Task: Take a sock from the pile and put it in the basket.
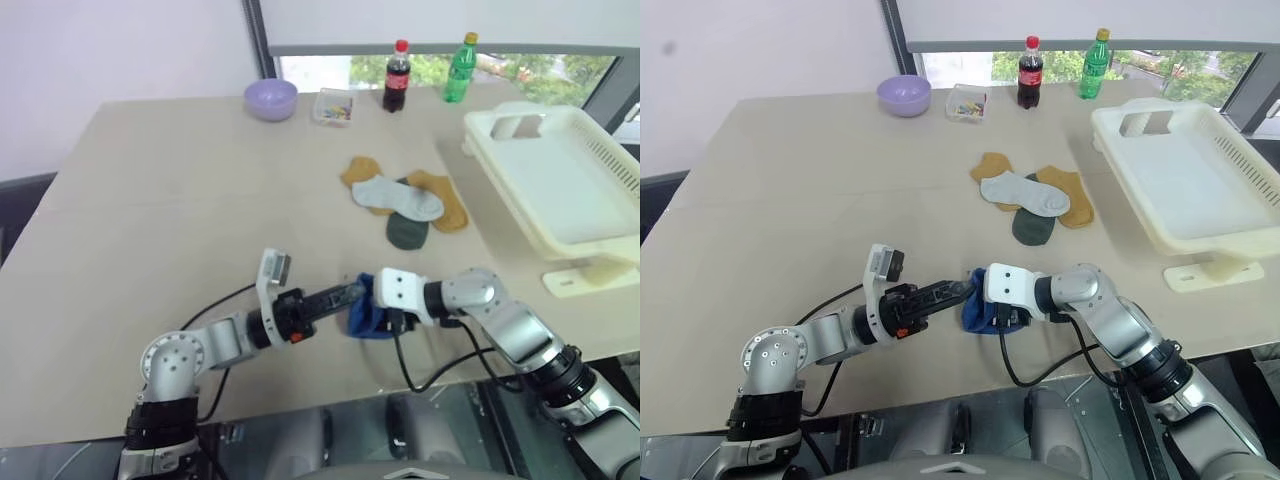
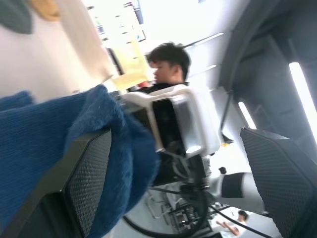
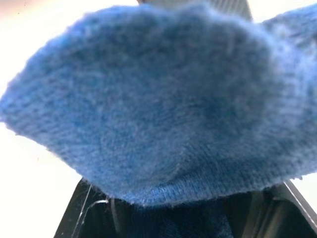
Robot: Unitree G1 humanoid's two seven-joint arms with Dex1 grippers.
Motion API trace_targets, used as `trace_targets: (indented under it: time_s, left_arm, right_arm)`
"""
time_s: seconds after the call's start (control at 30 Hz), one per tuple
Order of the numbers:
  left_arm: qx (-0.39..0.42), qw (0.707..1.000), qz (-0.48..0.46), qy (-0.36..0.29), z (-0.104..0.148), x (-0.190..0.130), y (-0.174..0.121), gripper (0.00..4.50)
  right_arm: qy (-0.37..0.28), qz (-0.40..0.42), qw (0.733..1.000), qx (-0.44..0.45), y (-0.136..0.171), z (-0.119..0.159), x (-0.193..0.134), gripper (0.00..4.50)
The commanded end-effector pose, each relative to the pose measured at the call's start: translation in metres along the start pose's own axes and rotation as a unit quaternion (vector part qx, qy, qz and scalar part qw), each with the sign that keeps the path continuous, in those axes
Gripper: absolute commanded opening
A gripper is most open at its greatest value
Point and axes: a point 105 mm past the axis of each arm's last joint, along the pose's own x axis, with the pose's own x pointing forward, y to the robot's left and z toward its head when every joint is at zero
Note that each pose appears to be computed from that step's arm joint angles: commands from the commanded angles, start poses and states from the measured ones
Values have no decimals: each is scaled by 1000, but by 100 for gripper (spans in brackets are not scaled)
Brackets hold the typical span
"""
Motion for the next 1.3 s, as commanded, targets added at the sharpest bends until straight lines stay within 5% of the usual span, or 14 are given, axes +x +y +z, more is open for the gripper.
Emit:
trace_targets:
  time_s: [0.03, 0.23, 0.43, 0.93, 1.3]
  left_arm:
    - [12, 999, -29, 9, -1, 5, -11, 445]
    - [1, 999, -22, 29, -7, 12, -3, 445]
    - [1, 999, -26, 31, -6, 15, 0, 450]
    - [-9, 998, -44, 53, -11, 26, 3, 450]
    - [-3, 996, -55, 68, -8, 29, 1, 450]
  right_arm:
    - [60, -5, 998, 29, 3, -28, -1, 253]
    - [44, -19, 999, 25, -3, -15, -2, 253]
    - [37, -27, 998, 33, -5, -9, -15, 448]
    - [66, -60, 995, 35, -2, -8, -63, 448]
    - [16, -51, 997, 57, 1, 3, -35, 448]
